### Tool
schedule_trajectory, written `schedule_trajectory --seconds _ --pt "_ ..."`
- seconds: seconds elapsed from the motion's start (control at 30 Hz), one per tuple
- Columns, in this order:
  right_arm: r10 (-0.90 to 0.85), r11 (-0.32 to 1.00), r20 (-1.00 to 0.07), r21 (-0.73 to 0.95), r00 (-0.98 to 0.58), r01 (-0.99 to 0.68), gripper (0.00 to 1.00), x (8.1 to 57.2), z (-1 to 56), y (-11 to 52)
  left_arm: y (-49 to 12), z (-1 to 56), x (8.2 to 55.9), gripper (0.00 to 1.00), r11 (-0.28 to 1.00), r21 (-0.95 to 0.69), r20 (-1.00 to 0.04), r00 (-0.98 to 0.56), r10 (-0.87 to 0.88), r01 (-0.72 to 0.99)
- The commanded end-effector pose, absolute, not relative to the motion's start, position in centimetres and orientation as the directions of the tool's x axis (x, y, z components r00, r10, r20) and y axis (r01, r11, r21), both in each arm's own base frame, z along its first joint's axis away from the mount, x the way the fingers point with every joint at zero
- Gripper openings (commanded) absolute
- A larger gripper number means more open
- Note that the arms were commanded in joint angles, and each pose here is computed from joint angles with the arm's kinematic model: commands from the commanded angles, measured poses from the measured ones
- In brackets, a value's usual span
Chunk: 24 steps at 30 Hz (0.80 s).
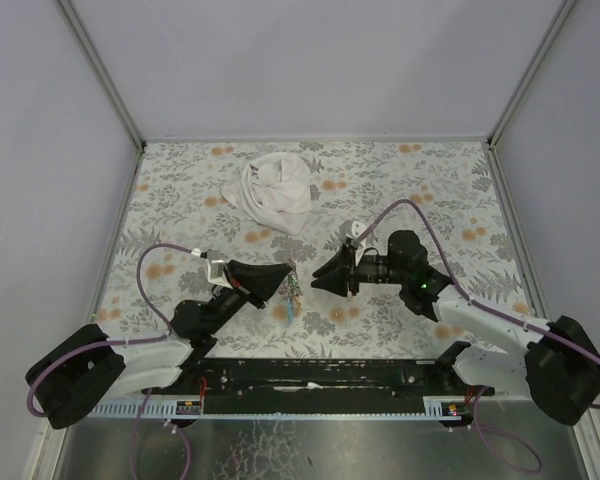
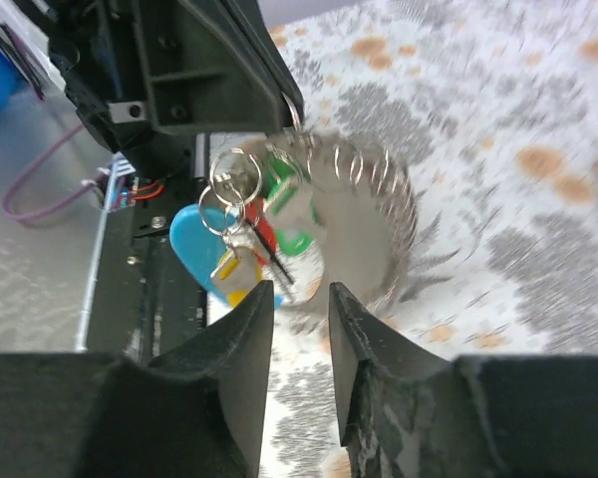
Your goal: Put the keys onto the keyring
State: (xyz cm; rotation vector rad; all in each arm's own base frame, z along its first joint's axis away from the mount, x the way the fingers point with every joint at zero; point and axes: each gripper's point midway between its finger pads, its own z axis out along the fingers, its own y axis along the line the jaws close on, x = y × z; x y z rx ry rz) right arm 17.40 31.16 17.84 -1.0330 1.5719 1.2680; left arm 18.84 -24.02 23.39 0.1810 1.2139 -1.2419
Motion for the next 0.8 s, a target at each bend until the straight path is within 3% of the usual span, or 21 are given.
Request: schedule_trajectory --seconds 0.0,0.27,0.77 --pt "-0.123 0.026 -0.992 -0.019 0.016 -0.999 0.38 17.4 20.7 30.3 -24.1 26.4 17.7 0.0 0.337 -0.381 -0.767 -0.09 -0.636 0.861" --pt "-0.065 -0.254 -0.992 -0.084 0.104 -0.963 0.41 15.5 22.7 32.0 -25.6 26.8 16.8 0.0 0.252 -0.34 -0.785 -0.126 -0.606 0.906" --pt "-0.071 -0.29 -0.994 -0.056 0.08 -0.956 0.39 15.7 22.4 32.6 -26.2 27.6 16.3 0.0 0.212 -0.317 -0.788 -0.132 -0.602 0.924"
